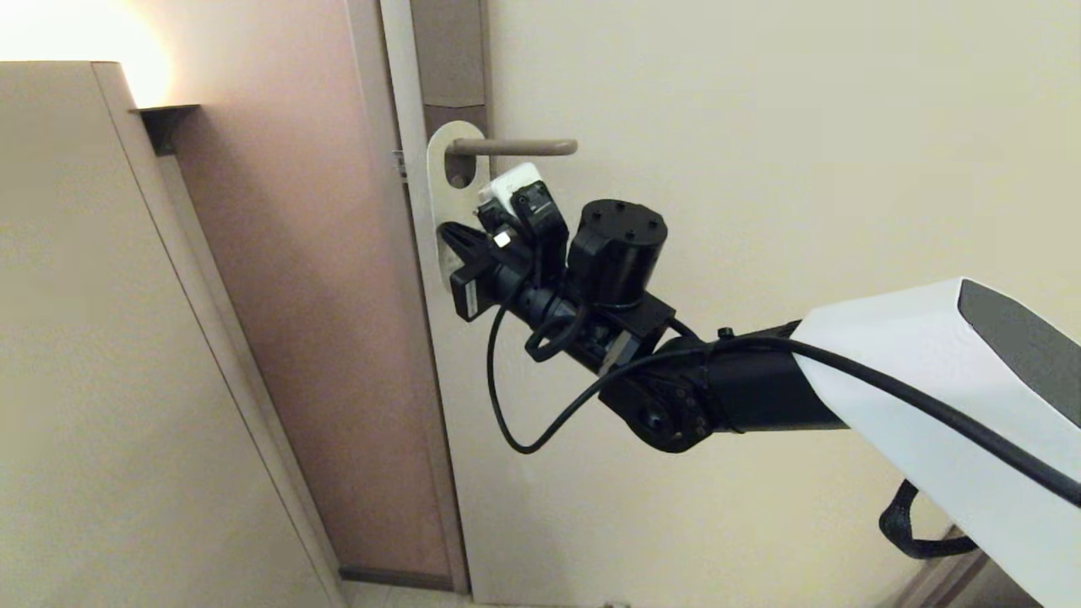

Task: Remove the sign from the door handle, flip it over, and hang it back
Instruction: Hang the sign back with the other side facing out

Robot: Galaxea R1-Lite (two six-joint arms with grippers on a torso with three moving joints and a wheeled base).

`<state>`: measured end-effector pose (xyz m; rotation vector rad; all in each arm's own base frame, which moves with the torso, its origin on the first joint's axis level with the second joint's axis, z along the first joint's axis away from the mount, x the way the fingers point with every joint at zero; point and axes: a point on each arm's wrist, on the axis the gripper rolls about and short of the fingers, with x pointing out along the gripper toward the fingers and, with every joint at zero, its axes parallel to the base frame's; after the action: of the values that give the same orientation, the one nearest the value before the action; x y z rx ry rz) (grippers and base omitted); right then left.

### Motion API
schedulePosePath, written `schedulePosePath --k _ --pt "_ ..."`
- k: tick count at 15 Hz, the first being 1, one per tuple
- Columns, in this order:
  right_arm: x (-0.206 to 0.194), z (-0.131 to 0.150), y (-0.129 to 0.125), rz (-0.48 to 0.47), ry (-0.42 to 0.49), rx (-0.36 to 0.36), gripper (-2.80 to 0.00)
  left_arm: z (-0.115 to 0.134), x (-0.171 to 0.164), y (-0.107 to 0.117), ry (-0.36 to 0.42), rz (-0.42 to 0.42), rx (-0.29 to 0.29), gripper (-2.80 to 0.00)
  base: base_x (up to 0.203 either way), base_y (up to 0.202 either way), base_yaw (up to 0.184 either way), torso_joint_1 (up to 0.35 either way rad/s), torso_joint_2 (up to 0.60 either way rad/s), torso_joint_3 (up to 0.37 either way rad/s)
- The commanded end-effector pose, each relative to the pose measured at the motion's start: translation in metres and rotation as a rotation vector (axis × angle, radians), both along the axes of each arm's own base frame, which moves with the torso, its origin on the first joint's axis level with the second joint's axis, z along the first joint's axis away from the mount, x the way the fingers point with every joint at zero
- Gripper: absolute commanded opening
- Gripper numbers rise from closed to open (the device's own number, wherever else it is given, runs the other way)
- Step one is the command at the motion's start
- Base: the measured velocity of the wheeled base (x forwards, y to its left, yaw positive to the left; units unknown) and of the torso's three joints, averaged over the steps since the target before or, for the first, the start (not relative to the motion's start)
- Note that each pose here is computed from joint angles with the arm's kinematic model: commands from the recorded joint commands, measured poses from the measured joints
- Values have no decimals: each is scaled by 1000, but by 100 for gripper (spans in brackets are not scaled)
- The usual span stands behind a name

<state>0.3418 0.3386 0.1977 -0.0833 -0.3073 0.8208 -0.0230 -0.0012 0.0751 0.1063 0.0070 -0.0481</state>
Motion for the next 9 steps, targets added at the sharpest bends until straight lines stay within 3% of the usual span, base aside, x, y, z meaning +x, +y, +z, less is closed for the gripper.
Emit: schedulePosePath --k 1,9 --pt "5 -6 5 0 -5 2 -280 0 0 0 0 0 1 -280 0 0 0 0 0 0" --pt "17 -14 16 -103 -8 42 -280 0 0 0 0 0 1 -280 0 0 0 0 0 0"
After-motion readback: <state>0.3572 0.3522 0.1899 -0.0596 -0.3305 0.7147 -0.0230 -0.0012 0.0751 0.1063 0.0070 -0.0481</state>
